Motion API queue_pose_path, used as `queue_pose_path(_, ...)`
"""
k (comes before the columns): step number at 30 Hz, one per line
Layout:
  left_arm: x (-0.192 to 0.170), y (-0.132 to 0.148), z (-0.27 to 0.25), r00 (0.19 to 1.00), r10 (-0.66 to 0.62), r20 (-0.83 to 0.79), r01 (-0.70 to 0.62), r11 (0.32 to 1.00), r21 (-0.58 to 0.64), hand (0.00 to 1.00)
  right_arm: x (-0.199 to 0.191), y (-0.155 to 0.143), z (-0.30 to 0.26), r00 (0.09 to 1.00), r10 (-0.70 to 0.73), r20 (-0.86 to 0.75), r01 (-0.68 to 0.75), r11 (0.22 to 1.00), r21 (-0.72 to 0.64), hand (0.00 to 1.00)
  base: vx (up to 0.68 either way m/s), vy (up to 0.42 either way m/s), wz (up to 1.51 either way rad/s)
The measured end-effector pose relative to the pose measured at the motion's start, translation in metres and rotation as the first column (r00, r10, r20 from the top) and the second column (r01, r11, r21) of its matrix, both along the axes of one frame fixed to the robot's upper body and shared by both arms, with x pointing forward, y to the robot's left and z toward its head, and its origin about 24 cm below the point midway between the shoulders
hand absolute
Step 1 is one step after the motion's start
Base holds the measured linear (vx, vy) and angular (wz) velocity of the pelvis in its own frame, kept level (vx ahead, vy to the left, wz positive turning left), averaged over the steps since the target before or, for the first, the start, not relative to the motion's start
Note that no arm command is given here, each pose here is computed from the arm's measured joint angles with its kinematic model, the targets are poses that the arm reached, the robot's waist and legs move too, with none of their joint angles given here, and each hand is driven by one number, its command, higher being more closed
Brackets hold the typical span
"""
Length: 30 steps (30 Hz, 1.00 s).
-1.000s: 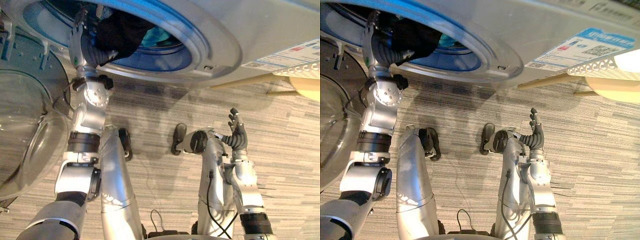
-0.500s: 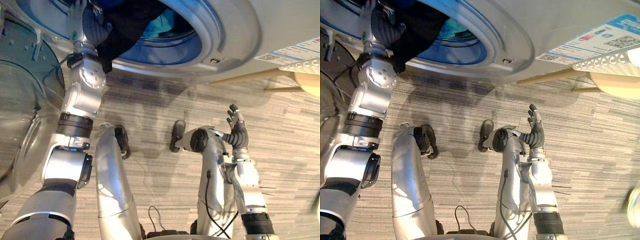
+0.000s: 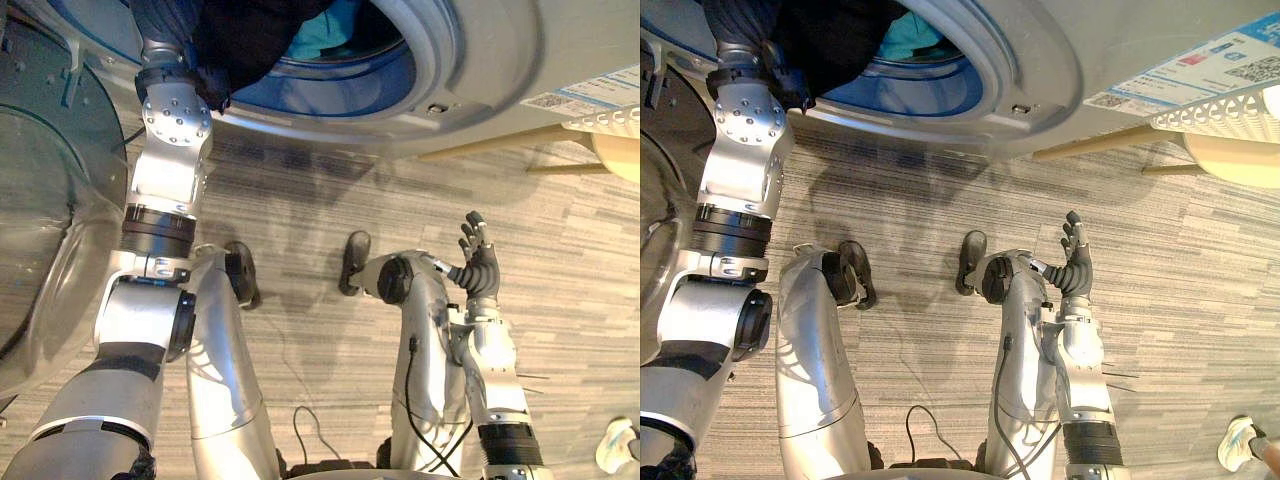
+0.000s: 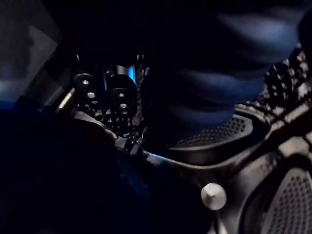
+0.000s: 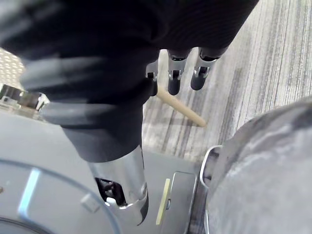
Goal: Pick up the laundry basket with both hands and put the clothes into the washing machine.
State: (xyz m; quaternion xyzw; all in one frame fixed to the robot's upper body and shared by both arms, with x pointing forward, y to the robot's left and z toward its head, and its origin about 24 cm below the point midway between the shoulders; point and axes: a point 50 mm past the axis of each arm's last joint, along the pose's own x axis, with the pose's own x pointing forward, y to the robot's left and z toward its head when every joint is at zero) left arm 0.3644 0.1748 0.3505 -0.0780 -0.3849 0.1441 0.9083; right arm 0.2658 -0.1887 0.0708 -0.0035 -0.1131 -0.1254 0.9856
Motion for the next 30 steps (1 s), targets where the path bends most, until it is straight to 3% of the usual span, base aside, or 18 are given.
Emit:
queue_pose_path(3,-0.012,-0.013,0.039,0.99,-0.074,0.116,0.076,0.997,-0.014,1.0,0.002,0.007,0.001,1.0,0.008,0.008,-0.008,1.0,0.03,0.0,0.03,0.055,-0.1)
queue_pose_path(4,-0.019,-0.02,0.054,0.983,-0.087,0.165,0.085,0.996,0.015,0.0,0.002,0.007,0.001,1.0,0.008,0.009,-0.008,0.999,0.031,0.0,0.05,0.065,-0.18)
queue_pose_path(11,-0.023,-0.031,0.061,0.982,0.018,0.19,-0.052,0.983,0.174,0.0,0.002,0.009,0.001,1.0,0.008,0.011,-0.008,0.999,0.038,0.0,0.05,0.02,-0.06)
queue_pose_path(25,-0.03,0.007,-0.071,0.961,0.276,-0.004,-0.269,0.94,0.21,0.0,0.0,0.005,-0.001,1.0,-0.024,-0.002,0.024,1.0,-0.008,0.0,0.02,-0.017,0.13)
queue_pose_path(30,-0.033,0.0,-0.116,0.942,0.314,-0.12,-0.278,0.929,0.244,0.0,-0.002,0.004,-0.004,0.999,-0.027,-0.017,0.027,0.999,-0.017,0.0,0.03,-0.032,0.08)
